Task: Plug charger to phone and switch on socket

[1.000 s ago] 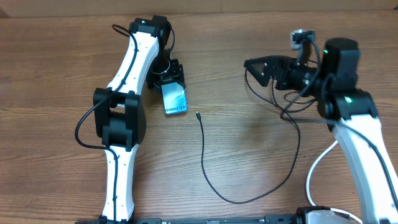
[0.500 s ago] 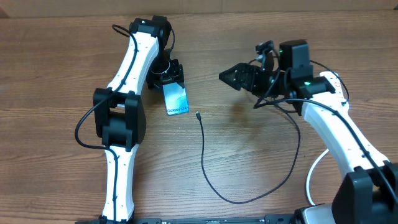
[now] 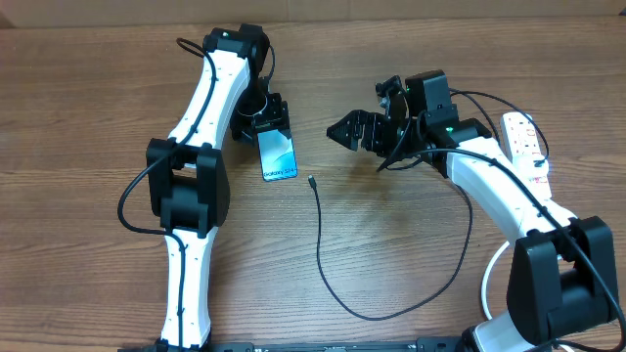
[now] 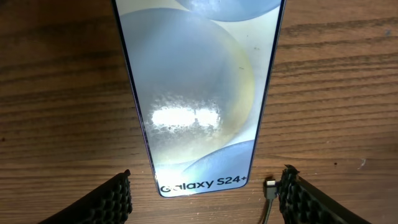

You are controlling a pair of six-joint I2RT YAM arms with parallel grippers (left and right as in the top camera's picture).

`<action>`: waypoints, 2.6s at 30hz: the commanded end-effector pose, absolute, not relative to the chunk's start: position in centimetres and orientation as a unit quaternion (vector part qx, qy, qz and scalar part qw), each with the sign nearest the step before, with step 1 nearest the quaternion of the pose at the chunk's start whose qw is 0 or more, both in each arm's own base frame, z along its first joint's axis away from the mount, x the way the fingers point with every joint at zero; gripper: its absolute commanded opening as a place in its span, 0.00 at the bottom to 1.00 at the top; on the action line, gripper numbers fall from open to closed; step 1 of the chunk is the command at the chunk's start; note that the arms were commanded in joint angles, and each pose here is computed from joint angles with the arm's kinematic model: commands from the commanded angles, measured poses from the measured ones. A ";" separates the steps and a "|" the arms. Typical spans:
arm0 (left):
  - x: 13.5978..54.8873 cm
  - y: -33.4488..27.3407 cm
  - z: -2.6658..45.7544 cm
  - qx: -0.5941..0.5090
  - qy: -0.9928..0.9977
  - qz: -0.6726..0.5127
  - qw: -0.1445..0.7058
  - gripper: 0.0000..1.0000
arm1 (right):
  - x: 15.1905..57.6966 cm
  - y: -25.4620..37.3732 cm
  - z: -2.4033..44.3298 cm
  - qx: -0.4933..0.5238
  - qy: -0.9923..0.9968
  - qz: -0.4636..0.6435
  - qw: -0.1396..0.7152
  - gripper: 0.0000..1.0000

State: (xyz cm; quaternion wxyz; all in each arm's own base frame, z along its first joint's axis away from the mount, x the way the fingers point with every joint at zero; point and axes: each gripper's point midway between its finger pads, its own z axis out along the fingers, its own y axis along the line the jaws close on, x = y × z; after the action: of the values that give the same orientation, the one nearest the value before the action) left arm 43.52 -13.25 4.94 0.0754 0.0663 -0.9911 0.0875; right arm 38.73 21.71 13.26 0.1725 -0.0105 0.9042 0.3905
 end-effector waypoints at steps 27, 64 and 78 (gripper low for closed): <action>44.7 -13.8 1.2 0.065 -0.997 -0.042 0.008 1.00 | 39.9 19.8 12.4 0.018 0.924 0.330 0.195 1.00; 43.5 -13.5 -2.2 0.075 -0.996 -0.005 0.041 0.56 | 39.8 19.8 12.3 0.019 0.924 0.329 0.192 1.00; 43.9 -14.3 0.6 0.058 -0.996 0.037 0.052 0.53 | 38.7 19.9 11.8 0.022 0.929 0.332 0.165 1.00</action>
State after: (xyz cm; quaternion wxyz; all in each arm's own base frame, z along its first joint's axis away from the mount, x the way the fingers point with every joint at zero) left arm 43.42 -14.04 0.55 0.0480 0.0657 -0.9965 0.0197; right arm 38.49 19.69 11.22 0.1620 0.0250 0.9307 0.3269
